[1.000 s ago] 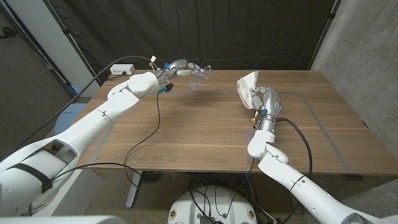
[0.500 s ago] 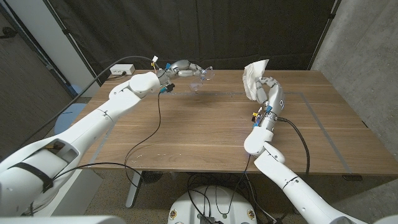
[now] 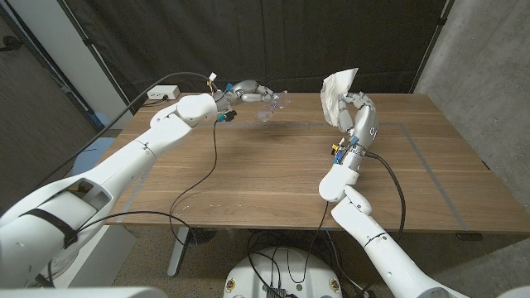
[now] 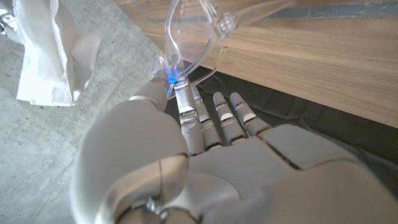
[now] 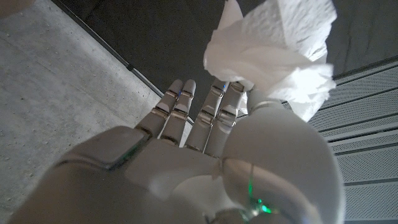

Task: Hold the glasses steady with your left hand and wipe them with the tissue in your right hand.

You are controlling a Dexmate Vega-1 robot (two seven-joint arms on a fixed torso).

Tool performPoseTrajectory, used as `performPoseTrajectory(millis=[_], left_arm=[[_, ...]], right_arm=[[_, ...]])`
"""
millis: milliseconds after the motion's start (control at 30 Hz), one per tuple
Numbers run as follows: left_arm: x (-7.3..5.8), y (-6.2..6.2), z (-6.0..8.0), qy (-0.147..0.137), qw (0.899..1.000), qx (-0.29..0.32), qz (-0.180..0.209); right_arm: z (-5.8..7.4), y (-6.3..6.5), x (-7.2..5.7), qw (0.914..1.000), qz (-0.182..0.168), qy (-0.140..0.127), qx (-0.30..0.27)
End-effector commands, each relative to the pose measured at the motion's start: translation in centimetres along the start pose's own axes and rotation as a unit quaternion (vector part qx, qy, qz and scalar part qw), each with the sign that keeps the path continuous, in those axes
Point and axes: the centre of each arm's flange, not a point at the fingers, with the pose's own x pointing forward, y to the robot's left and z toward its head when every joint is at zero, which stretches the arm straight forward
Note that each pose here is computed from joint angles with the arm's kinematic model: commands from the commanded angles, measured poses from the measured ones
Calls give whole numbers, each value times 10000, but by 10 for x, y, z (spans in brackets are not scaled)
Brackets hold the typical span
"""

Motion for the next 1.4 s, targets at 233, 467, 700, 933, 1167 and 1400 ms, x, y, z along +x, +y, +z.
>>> performPoseTrajectory(millis=[233, 467, 700, 933, 1167, 1400], left_arm=[[29, -2, 29, -213, 9962, 713, -460], [35, -3, 40, -357, 9945, 812, -551], [40, -5, 46, -426, 9935, 845, -631], [45, -7, 53, -546, 9926, 847, -680], [52, -10, 59, -617, 9914, 854, -777], [56, -15, 59, -598, 9905, 828, -926]], right_arm=[[12, 18, -4, 9966, -33, -102, -821], [12, 30, -6, 9926, 191, -193, -1186], [13, 36, -8, 9902, 327, -266, -1331], [15, 45, -12, 9875, 480, -392, -1447], [20, 52, -17, 9848, 574, -615, -1519], [24, 56, -16, 9846, 630, -702, -1469]])
